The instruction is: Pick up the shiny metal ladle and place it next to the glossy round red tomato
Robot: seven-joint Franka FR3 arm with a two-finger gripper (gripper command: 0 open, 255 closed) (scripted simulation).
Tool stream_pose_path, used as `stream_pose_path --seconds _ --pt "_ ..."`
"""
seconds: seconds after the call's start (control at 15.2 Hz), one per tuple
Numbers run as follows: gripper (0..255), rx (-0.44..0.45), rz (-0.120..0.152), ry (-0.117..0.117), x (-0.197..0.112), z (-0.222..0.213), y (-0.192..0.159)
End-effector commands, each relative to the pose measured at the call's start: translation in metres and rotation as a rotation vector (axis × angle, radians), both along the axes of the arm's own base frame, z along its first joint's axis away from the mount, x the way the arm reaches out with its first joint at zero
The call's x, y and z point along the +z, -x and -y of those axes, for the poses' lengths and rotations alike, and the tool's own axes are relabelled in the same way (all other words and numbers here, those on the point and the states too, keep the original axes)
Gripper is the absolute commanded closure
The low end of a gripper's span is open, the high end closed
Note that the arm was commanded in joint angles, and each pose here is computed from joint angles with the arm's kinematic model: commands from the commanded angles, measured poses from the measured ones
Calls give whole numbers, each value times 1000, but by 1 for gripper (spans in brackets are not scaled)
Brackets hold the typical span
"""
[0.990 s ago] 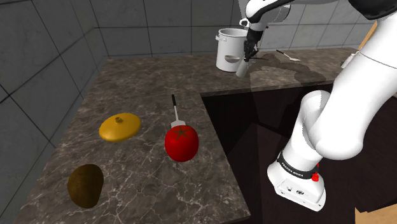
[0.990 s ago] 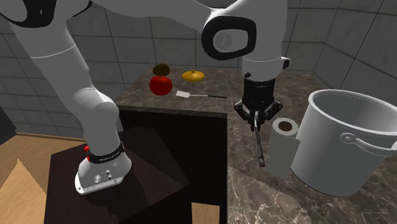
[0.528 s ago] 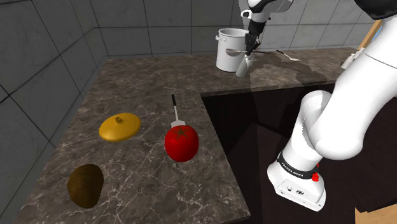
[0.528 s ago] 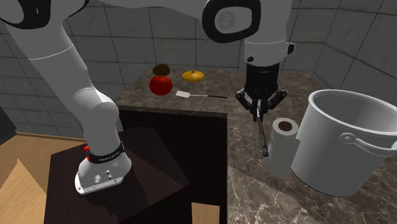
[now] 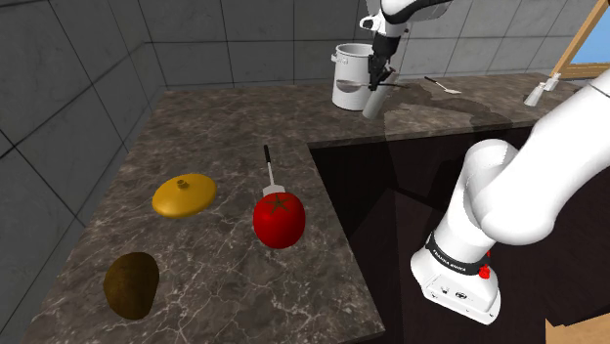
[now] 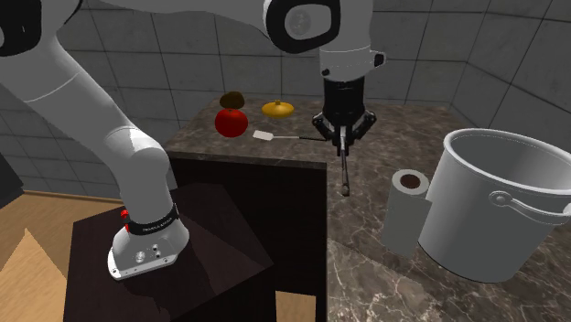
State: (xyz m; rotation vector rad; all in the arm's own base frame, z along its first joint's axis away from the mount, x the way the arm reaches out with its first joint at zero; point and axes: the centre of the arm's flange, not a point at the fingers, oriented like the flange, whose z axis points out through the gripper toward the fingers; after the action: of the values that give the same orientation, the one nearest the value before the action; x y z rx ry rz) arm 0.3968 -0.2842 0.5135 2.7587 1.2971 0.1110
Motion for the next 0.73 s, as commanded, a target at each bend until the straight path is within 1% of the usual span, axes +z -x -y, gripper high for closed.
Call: stream_pose_path --seconds 0.0,0.66 --pt "255 -3 0 2 4 -25 1" --pt "255 -3 0 2 4 -157 7"
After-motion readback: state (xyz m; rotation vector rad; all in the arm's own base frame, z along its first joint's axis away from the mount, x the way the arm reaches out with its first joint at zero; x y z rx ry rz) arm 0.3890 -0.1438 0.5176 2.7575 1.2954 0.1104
